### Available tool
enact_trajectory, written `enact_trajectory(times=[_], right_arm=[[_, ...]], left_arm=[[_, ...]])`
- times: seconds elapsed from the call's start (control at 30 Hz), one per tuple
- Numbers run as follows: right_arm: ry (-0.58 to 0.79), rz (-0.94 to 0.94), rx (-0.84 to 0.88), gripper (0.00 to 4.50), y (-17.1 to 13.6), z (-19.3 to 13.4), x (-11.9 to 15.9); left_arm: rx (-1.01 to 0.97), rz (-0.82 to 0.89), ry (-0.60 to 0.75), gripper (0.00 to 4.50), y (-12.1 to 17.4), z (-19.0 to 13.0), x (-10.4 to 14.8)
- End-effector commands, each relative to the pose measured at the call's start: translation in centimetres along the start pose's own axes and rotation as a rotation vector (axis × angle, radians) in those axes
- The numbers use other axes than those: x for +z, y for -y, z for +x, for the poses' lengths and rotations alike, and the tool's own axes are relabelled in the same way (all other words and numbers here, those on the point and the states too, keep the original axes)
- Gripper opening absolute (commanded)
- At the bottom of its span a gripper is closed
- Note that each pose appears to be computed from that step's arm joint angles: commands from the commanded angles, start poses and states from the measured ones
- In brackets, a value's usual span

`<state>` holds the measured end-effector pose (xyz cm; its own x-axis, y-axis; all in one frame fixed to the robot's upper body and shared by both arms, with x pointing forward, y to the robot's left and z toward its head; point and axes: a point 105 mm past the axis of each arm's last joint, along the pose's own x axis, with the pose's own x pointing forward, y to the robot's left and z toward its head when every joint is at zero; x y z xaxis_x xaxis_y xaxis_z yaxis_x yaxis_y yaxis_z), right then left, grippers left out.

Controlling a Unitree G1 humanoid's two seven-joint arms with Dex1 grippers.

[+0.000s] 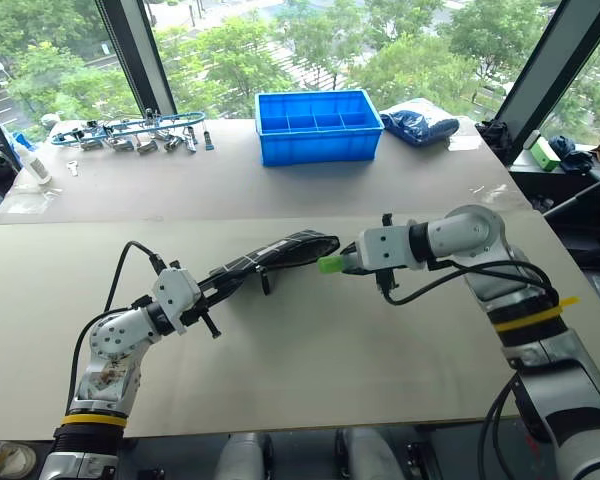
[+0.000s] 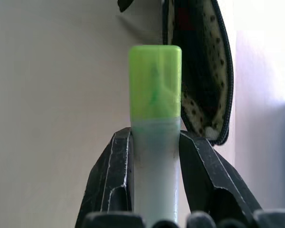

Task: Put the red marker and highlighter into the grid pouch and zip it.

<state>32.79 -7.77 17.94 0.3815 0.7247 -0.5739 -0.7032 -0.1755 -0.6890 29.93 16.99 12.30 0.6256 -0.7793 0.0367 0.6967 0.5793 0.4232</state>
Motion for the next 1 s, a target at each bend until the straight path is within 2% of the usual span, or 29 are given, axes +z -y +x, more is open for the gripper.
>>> enact_trajectory(times=[0.03, 0.17, 0.3, 0.5, 0.63, 1.0], right_arm=[[-0.095, -0.017, -0.177, 1.00, 2.9, -0.6, 1.1], [-0.151, -0.053, -0.262, 1.00, 4.5, -0.6, 1.7], [-0.156, -0.126, -0.274, 1.00, 4.9, 0.0, 2.5], [-0.145, -0.240, -0.189, 1.00, 2.4, 1.0, 2.8], [-0.152, -0.240, -0.158, 1.00, 1.0, 1.6, 2.2], [-0.177, -0.227, -0.191, 1.00, 1.7, 2.9, 1.2]], left_arm=[[0.005, 0.015, 0.021, 0.00, -0.4, 0.0, 0.5], [0.002, 0.016, 0.023, 0.00, -0.4, 0.0, 0.4], [0.003, 0.016, 0.023, 0.00, -0.5, 0.0, 0.3], [0.011, 0.018, 0.028, 0.00, -0.8, 0.1, 0.2], [0.016, 0.018, 0.030, 0.00, -0.9, 0.1, 0.2], [0.013, 0.026, 0.034, 0.00, -1.2, 0.0, 0.6]])
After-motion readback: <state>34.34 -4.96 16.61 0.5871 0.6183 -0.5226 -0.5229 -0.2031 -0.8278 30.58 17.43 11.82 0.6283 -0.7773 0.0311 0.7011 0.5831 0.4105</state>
